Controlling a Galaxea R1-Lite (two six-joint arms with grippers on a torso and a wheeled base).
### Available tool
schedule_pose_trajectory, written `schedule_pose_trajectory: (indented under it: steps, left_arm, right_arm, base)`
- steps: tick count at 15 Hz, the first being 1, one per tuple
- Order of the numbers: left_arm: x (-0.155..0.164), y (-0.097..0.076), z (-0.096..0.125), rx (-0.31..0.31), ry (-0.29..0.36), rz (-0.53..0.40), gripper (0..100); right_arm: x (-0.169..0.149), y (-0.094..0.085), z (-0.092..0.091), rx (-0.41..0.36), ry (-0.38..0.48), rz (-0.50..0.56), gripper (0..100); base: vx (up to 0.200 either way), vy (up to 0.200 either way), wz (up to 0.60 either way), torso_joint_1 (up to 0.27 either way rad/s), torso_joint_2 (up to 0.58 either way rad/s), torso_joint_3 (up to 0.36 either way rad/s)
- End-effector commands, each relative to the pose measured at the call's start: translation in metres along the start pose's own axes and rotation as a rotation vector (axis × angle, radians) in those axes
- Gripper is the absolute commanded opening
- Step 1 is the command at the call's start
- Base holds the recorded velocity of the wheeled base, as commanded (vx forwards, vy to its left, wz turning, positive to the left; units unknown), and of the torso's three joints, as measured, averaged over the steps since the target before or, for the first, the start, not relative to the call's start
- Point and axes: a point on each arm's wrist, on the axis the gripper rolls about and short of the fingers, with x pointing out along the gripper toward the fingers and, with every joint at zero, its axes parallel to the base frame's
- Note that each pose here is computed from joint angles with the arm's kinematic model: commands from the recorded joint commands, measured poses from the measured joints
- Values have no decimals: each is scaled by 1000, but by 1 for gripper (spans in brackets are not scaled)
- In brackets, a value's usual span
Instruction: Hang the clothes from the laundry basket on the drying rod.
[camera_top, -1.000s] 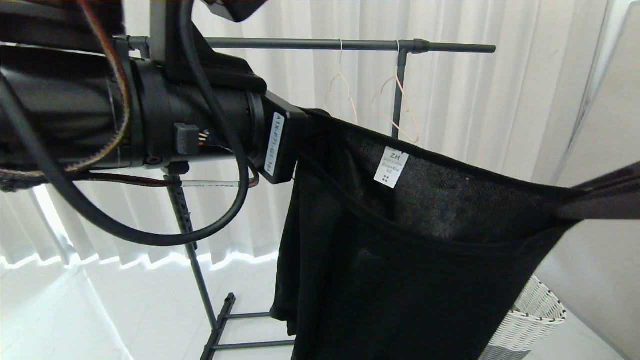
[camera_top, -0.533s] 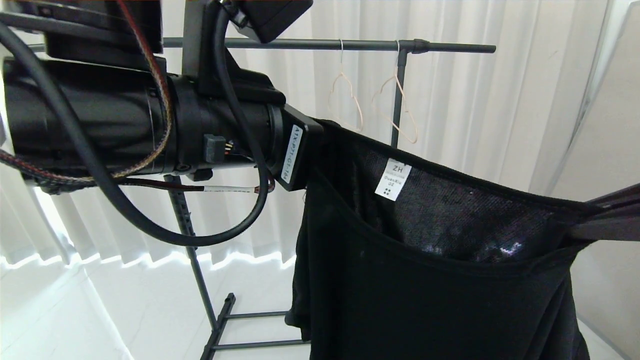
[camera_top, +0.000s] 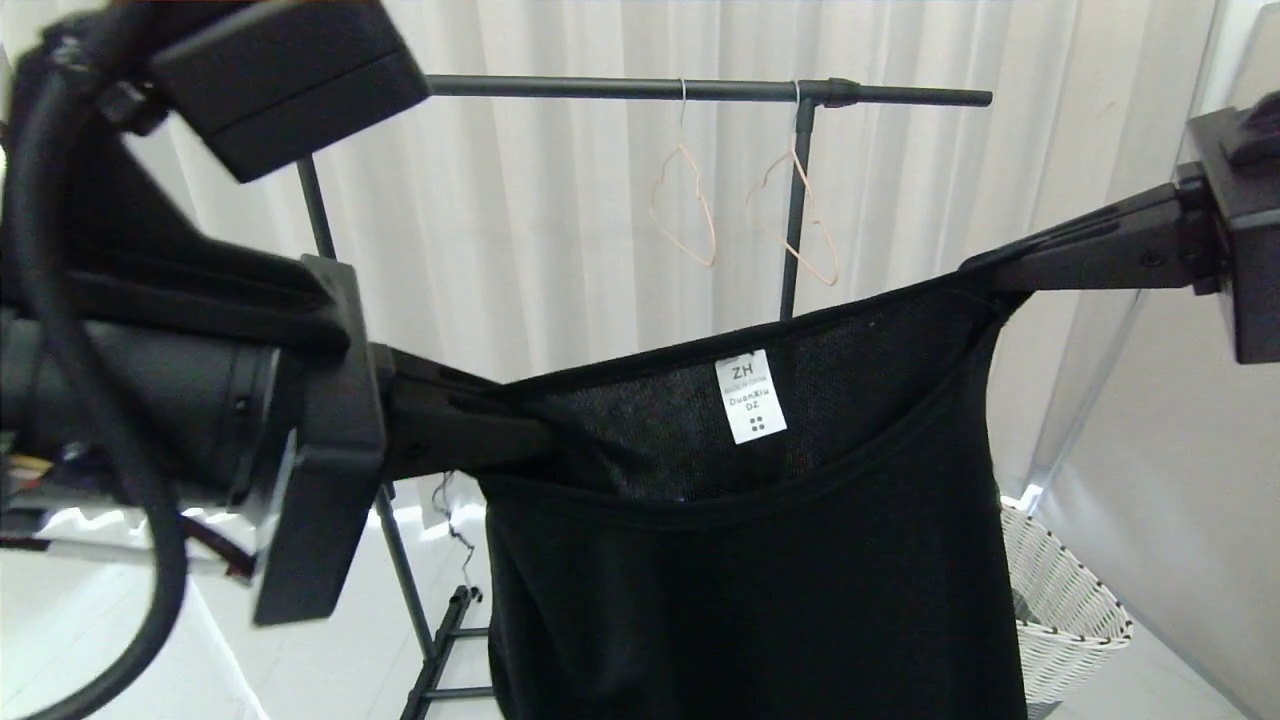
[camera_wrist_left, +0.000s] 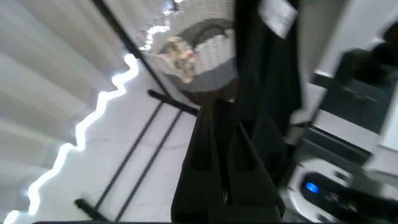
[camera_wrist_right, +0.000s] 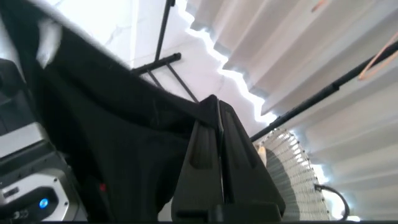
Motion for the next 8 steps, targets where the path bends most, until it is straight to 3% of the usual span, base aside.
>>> schedule_pose_trajectory:
  steps: [1, 4, 7, 8]
  left_arm:
    - [-13, -21, -12, -13, 1, -78, 0]
    - [-8, -35, -19, -74, 38, -128, 0]
    - [-8, -31, -14, -76, 26, -97, 0]
    - [1, -21, -10, -89, 16, -29, 0]
  right_arm:
    - [25, -8, 1, 10, 33, 11, 0]
    - [33, -10, 3, 6, 19, 7, 0]
    - [25, -8, 2, 5, 15, 3, 0]
    - [18, -6, 0, 7, 16, 1, 0]
  base:
    - [0, 0, 0, 0, 0, 0]
    - [0, 0, 0, 0, 0, 0]
    - [0, 0, 0, 0, 0, 0]
    - [0, 0, 0, 0, 0, 0]
